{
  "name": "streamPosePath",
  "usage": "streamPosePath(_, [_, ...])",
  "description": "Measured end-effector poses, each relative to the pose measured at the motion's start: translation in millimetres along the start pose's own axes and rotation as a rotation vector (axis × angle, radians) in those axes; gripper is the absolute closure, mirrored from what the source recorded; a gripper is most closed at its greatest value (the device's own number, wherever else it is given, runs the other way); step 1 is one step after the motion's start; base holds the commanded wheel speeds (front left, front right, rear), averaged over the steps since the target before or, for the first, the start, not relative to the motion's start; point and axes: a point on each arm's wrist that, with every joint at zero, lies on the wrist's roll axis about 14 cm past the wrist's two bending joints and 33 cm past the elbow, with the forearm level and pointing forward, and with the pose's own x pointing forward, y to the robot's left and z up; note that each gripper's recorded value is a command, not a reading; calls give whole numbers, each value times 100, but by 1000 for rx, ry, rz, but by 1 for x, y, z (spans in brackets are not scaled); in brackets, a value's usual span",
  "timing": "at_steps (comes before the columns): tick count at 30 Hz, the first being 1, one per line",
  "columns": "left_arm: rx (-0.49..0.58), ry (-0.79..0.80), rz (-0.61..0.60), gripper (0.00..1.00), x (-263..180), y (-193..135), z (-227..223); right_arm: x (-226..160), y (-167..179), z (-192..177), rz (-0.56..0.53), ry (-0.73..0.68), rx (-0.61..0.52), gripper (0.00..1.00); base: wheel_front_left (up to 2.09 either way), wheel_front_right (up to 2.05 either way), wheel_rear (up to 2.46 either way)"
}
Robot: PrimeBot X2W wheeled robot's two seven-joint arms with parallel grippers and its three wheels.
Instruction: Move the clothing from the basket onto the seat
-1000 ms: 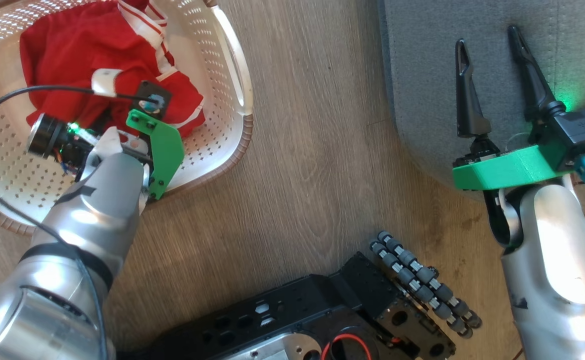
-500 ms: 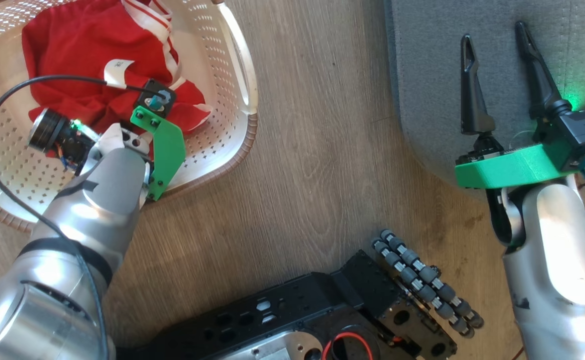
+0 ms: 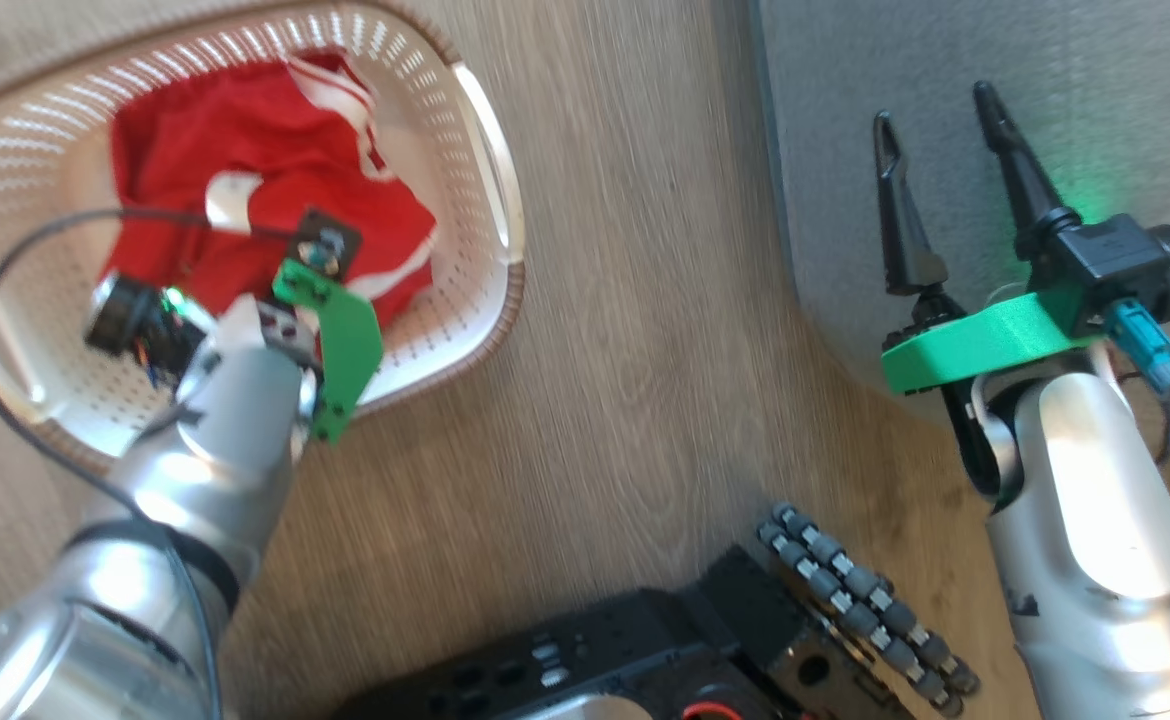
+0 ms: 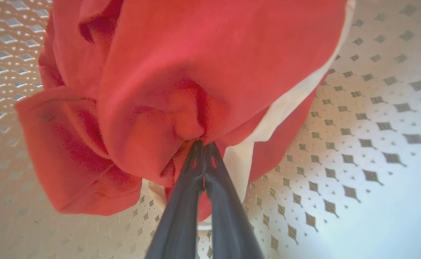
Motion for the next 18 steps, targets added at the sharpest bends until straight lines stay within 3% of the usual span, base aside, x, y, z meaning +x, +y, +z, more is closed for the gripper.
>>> streamPosePath(9, [-74, -149, 46, 100, -61, 0, 14, -21, 1, 51, 18, -110, -4, 0, 0, 0, 0])
streamPosePath(18, [-188, -417, 170, 100, -134, 28, 51, -52, 6, 86, 35, -194, 0, 0, 0, 0, 0])
